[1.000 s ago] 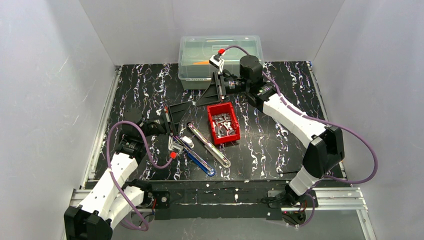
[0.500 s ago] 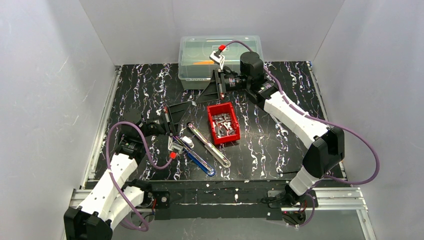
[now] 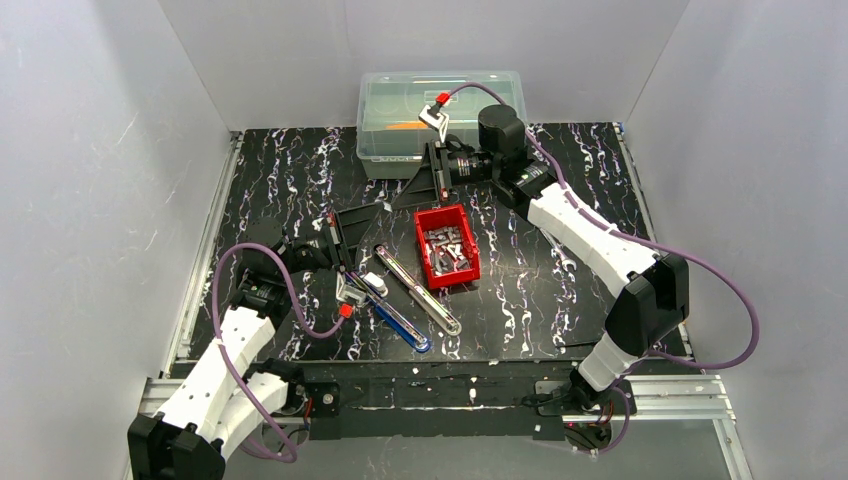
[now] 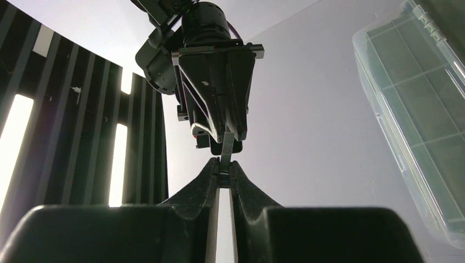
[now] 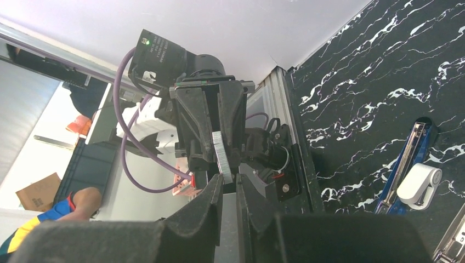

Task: Load the staples into the stapler
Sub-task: Pick up the staple from the staple box.

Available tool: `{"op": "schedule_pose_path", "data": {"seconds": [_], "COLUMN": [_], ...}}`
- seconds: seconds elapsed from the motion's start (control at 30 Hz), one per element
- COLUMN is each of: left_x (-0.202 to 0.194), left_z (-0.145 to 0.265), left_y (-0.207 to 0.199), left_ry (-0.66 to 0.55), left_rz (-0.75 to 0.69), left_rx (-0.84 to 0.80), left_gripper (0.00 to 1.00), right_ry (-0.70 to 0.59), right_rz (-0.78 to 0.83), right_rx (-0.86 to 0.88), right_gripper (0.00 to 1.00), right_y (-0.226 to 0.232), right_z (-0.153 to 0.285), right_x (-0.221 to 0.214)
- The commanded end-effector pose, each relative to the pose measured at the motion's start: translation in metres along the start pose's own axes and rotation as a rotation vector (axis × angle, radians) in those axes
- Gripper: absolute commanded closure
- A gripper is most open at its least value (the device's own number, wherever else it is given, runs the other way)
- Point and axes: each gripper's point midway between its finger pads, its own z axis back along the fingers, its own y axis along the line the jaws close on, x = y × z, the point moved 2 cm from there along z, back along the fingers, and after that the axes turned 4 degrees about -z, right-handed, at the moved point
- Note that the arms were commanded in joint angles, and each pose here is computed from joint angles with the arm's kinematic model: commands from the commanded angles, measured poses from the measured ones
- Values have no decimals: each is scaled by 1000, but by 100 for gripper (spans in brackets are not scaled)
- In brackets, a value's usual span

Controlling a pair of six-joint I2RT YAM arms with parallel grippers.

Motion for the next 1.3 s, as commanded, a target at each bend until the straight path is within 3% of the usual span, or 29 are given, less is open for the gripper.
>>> {"op": "schedule_pose_path", "data": {"seconds": [0.0, 0.3, 0.73, 0.77, 0.8, 0.83, 0.87, 0.97, 1.07, 1.17, 1.27], "left_x": [1, 0, 1, 1, 2, 2, 2, 3, 14, 33, 43], "left_z": [1, 2, 4, 4, 4, 4, 5, 8, 11, 16, 23], "left_y": [15, 15, 12, 11, 11, 9, 8, 4, -4, -12, -20], "left_ry": [-4, 3, 18, 16, 17, 18, 22, 36, 31, 2, 30], "left_rz": [-111, -106, -83, -77, -67, -49, -25, 81, 196, 332, 727], "left_rx": [31, 28, 17, 18, 17, 16, 14, 12, 6, 3, -10], "left_gripper": [100, 100, 100, 94, 78, 56, 42, 18, 3, 2, 2], "right_ry": [-26, -20, -4, -6, -8, -4, 4, 18, 27, 26, 19], "right_rz": [79, 88, 115, 133, 149, 159, 154, 197, 228, 248, 315], "right_rx": [16, 74, 12, 2, -17, -38, -74, -191, -274, -333, -411], "right_gripper": [76, 72, 99, 99, 99, 99, 99, 99, 99, 99, 98], "right_y": [17, 29, 27, 29, 28, 26, 22, 8, -4, -12, -15], "right_z": [-2, -10, -2, -1, 0, 1, 3, 9, 16, 21, 30], "right_x": [11, 7, -1, 1, 2, 2, 0, -1, -3, -6, -7]}}
